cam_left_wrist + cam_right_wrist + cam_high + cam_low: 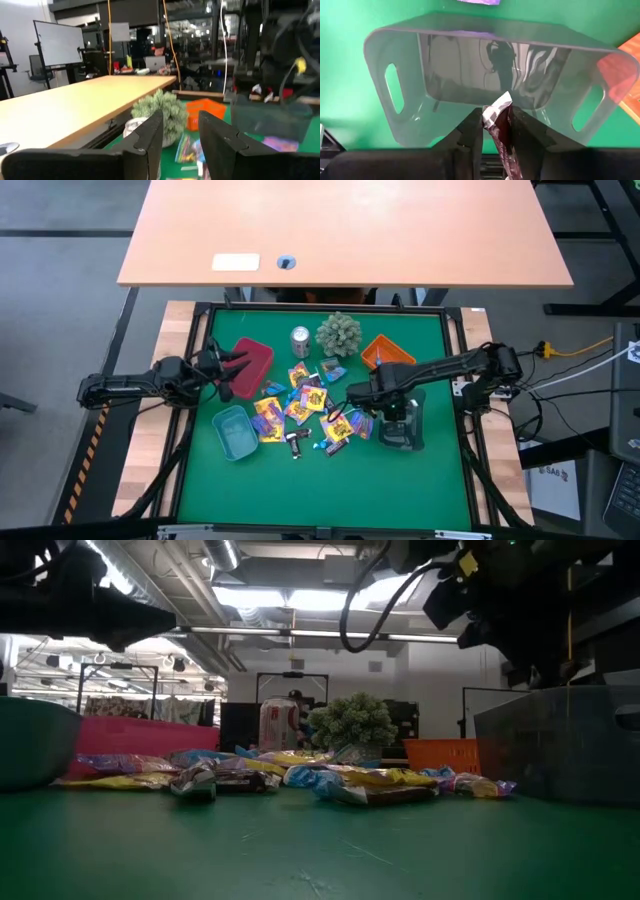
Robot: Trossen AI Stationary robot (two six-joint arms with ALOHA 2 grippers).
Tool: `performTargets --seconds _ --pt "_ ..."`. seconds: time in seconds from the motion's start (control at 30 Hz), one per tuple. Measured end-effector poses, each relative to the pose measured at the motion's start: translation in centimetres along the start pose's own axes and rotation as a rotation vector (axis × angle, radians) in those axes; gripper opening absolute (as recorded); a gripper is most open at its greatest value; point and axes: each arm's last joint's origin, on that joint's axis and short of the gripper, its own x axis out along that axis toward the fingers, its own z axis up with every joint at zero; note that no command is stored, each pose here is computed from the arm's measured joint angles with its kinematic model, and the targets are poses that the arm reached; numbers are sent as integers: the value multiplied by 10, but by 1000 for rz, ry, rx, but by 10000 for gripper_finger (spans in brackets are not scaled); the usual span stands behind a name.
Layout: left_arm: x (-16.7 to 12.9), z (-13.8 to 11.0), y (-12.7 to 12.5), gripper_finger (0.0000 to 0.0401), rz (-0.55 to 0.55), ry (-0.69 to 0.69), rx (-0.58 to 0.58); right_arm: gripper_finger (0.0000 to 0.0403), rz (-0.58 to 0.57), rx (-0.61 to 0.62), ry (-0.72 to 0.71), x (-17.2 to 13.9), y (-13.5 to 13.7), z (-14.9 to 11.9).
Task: Sort candy
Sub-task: Put the brown chocolate candy into the black bin, then put the blue gummy into the red transparent bin
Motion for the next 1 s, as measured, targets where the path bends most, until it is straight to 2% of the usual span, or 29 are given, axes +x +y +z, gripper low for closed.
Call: performTargets --seconds 0.13,0.37,0.5,0.73,0.83,1.0 --pt "0 4 0 115 3 -44 -22 117 -13 30 -3 0 0 0" --pt "0 6 0 115 3 -60 -32 192 -20 34 -5 0 0 0" --pt "-1 14 0 115 -19 -139 -81 216 -20 34 -4 0 0 0" --pt "-3 24 0 115 -68 -240 -151 221 -22 28 6 0 -1 -1" --pt "-4 30 0 115 -119 -306 -198 221 -23 -6 10 -1 -1 -2" --pt "-3 36 0 115 -120 -364 -238 221 -51 -71 -19 -4 -2 -4"
